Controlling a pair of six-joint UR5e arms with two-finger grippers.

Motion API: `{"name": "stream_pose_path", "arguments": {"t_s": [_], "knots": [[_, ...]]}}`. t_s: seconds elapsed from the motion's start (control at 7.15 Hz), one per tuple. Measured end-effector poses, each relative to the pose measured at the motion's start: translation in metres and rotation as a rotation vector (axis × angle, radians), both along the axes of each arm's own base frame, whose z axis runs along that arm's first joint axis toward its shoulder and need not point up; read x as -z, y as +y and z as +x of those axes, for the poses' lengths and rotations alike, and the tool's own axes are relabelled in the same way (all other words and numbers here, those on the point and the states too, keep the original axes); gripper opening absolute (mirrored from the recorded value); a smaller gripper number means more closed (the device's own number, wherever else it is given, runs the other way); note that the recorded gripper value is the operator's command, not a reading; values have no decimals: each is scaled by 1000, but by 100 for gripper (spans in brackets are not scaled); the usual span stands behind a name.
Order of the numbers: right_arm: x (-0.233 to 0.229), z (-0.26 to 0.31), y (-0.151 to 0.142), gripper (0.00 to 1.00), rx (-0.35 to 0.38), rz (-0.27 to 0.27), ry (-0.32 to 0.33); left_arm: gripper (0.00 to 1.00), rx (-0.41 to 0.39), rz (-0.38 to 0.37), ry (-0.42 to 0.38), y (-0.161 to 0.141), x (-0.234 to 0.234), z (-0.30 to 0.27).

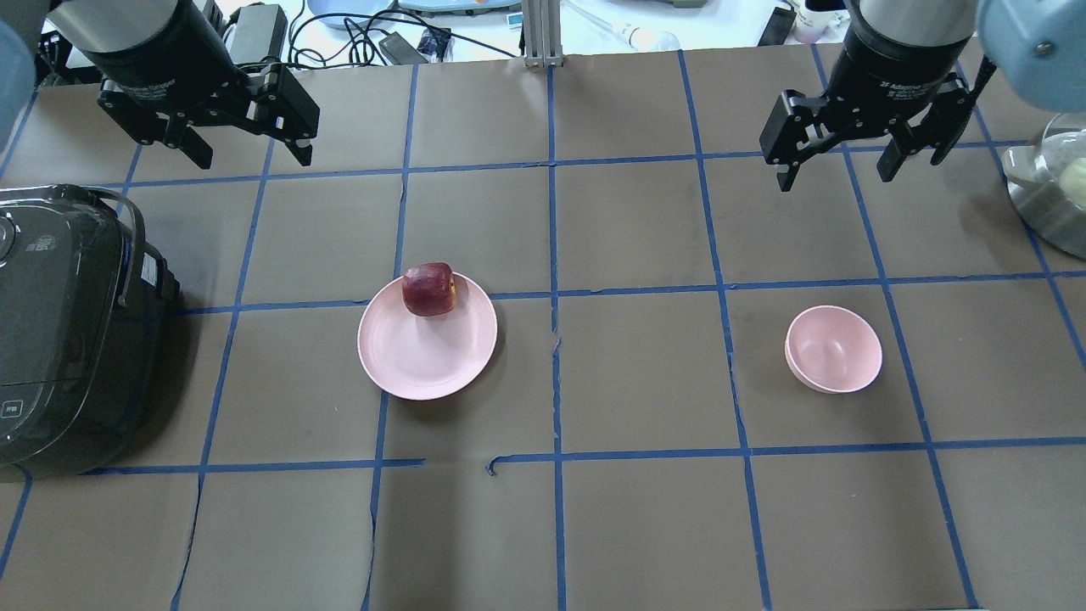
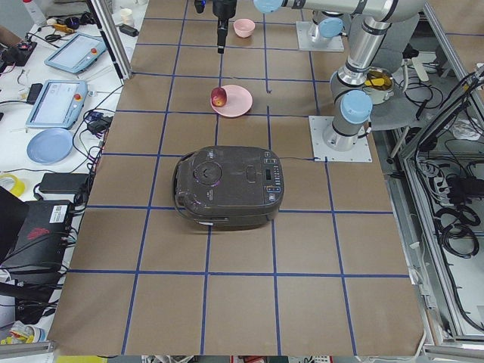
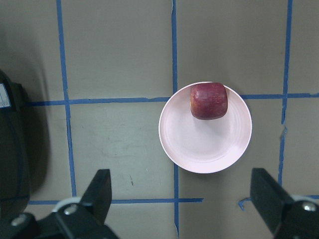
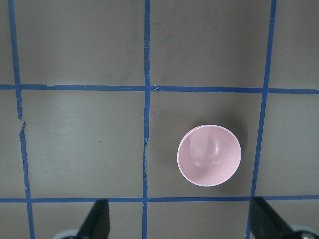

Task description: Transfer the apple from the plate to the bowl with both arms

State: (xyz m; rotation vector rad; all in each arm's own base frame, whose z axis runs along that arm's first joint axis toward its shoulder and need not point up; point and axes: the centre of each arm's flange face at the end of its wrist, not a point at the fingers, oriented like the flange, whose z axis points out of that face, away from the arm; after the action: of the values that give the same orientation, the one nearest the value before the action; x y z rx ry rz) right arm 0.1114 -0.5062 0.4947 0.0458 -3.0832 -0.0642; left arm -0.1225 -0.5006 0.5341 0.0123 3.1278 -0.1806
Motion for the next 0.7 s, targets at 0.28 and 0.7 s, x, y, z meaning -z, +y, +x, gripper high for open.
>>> {"name": "stream_pose_path", "arguments": {"t_s": [0.28,0.7], "knots": [[0,0,0,100,0,-1,4,100,-1,1,-1,-1,1,1],[0,0,1,100,1,5,5,100,0,2,-2,-2,2,1]]}}
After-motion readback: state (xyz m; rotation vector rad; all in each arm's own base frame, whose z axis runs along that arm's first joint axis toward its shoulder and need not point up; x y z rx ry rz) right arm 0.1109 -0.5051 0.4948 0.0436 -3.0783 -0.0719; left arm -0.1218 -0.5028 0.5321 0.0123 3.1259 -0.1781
